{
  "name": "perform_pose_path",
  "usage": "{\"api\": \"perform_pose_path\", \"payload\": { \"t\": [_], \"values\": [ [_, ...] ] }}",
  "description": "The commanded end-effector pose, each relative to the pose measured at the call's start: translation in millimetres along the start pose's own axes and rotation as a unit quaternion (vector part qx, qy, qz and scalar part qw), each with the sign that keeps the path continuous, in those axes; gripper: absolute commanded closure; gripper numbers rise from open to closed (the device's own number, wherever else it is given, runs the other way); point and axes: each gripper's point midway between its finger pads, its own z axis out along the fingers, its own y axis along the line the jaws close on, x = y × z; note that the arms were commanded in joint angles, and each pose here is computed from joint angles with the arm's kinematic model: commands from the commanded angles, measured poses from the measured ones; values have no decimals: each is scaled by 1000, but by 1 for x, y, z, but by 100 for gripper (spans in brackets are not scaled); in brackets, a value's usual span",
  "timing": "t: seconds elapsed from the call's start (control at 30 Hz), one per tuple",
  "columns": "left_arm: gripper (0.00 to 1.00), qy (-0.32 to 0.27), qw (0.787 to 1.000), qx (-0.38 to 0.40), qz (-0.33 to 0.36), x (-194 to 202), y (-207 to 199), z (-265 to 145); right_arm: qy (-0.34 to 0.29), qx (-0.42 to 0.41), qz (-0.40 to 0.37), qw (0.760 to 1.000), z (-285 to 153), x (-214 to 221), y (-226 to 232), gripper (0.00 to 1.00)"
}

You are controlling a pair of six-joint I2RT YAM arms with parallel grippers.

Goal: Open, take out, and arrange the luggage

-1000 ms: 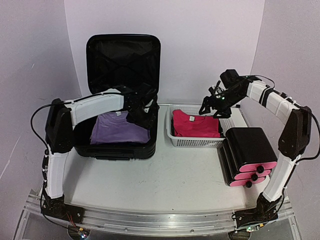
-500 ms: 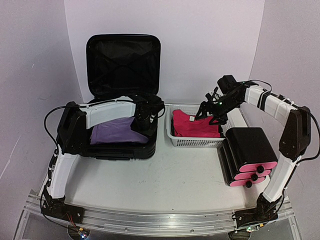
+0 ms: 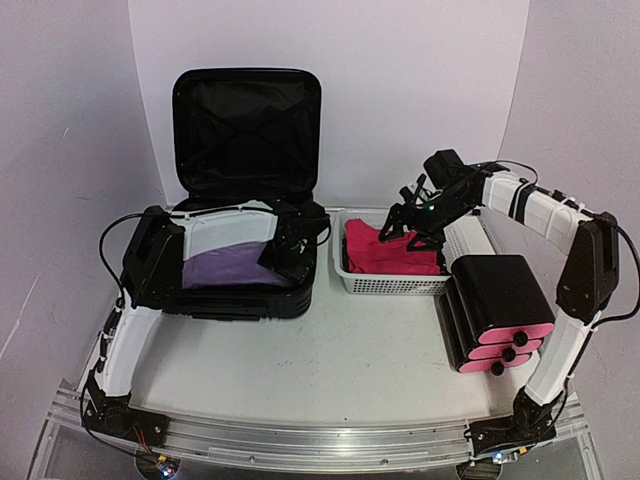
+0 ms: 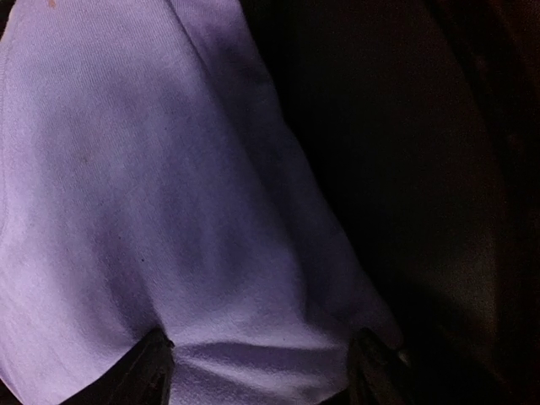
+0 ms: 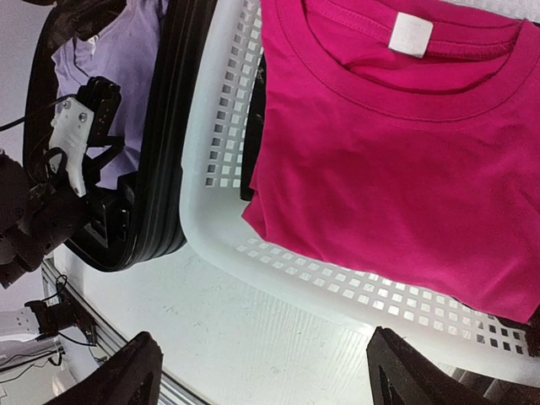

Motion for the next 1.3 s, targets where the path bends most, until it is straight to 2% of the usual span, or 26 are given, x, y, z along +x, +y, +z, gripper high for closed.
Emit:
{"api": "perform_pose_path", "payload": {
  "t": [0.0, 0.1, 0.23, 0.37, 0.47, 0.7, 0.9, 0.97, 1.07, 1.1, 1.17, 1.27],
  "values": [
    [32, 19, 999, -41, 27, 15, 6, 31, -29, -24, -20, 999, -5, -18, 29, 14],
    [46, 22, 999, -27, 16, 15, 8, 31, -36, -25, -11, 999, 0, -23, 39, 14],
    [65, 6, 1000, 6, 1, 6, 11, 20, -62, -51, 55, 995, 10, -42, 49, 16],
    [79, -9, 996, 81, -26, -5, 9, 0, -85, -85, 99, 988, 19, -65, 67, 18],
    [87, -25, 992, 118, -48, -13, 14, -17, -100, -112, 136, 979, 26, -81, 76, 20],
    [100, -62, 987, 134, -62, -22, 35, -52, -107, -162, 181, 964, 49, -108, 100, 24],
    [99, -78, 985, 141, -60, -24, 43, -66, -115, -183, 188, 958, 63, -123, 121, 27],
    [90, -74, 984, 153, -49, -24, 36, -63, -115, -188, 184, 958, 64, -125, 128, 27],
    [65, -58, 980, 185, -44, -20, 23, -58, -116, -185, 183, 959, 65, -123, 128, 27],
    [60, -53, 978, 195, -43, -18, 18, -57, -116, -181, 182, 960, 66, -122, 126, 27],
    [52, -47, 976, 207, -44, -15, 13, -57, -122, -171, 177, 962, 63, -118, 121, 27],
    [49, -48, 976, 209, -30, -13, 4, -59, -130, -155, 168, 965, 58, -111, 113, 27]
  ]
}}
